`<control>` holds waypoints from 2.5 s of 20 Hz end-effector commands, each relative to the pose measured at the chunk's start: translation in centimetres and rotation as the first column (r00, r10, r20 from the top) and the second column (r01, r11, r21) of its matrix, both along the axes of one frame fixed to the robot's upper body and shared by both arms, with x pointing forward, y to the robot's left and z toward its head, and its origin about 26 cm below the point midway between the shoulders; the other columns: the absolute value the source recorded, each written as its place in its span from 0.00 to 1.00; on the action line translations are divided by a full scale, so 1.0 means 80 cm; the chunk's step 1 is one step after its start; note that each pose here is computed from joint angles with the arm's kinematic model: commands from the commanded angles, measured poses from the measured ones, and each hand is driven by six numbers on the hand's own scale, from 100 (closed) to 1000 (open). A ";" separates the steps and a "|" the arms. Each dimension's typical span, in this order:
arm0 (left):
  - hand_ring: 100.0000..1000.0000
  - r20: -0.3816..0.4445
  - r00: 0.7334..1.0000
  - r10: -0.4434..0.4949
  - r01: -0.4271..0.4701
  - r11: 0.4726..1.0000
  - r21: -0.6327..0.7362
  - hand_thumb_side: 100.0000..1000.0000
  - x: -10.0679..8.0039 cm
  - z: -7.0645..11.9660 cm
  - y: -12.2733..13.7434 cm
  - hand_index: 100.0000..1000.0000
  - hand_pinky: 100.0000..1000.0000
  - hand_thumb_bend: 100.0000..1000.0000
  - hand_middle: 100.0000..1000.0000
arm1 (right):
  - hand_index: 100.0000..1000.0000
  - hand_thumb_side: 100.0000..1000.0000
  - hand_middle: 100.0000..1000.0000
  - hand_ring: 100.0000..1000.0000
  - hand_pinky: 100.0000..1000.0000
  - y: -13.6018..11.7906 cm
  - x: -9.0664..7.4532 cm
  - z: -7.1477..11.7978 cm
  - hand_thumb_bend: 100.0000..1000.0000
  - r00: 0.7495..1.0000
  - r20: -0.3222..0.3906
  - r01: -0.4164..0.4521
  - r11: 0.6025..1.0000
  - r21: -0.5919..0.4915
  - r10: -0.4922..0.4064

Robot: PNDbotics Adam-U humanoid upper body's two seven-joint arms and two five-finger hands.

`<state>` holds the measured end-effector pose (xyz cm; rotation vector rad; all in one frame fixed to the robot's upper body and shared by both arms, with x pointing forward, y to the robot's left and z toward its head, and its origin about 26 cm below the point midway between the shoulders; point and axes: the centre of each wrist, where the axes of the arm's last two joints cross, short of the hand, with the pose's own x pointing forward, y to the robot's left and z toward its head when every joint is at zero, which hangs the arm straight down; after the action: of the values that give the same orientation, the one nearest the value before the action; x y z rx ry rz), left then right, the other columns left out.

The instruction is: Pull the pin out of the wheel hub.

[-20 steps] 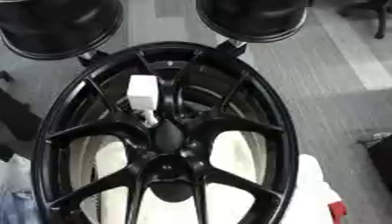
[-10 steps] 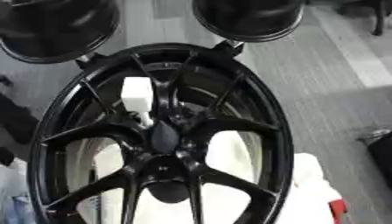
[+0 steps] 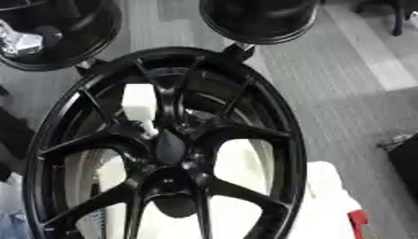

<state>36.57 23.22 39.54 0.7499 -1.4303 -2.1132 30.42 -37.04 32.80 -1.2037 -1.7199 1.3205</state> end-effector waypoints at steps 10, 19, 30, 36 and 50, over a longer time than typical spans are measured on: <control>0.80 -0.088 0.995 -0.038 0.038 0.999 0.006 0.59 0.034 -0.017 -0.030 0.88 0.85 0.11 0.72 | 0.76 0.10 0.64 0.72 0.88 -0.004 -0.003 0.014 0.00 1.000 0.019 0.013 0.999 -0.030 -0.013; 0.81 -0.133 0.989 0.071 -0.079 0.995 -0.060 0.59 0.010 -0.019 -0.036 0.88 0.85 0.21 0.73 | 0.76 0.10 0.64 0.72 0.88 -0.006 -0.002 0.012 0.00 1.000 0.014 0.019 0.999 -0.030 -0.019; 0.82 -0.220 0.964 0.148 -0.177 0.977 -0.121 0.62 -0.025 -0.028 -0.056 0.87 0.85 0.37 0.72 | 0.76 0.10 0.63 0.72 0.87 -0.007 0.001 0.010 0.00 1.000 0.008 0.022 0.999 -0.030 -0.021; 0.82 -0.206 0.963 0.172 -0.200 0.972 -0.125 0.60 -0.044 -0.037 -0.050 0.87 0.86 0.38 0.72 | 0.76 0.09 0.63 0.72 0.88 -0.008 0.001 0.010 0.00 1.000 0.008 0.022 0.999 -0.032 -0.021; 0.87 -0.180 0.945 0.272 -0.295 0.949 -0.115 0.60 -0.047 -0.055 -0.043 0.90 0.91 0.53 0.77 | 0.76 0.10 0.63 0.71 0.87 -0.009 0.003 0.007 0.00 1.000 0.000 0.023 0.999 -0.028 -0.023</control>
<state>33.02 19.06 34.28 0.6259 -1.3169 -1.8026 30.94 -37.56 32.22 -1.1909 -1.6907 1.3259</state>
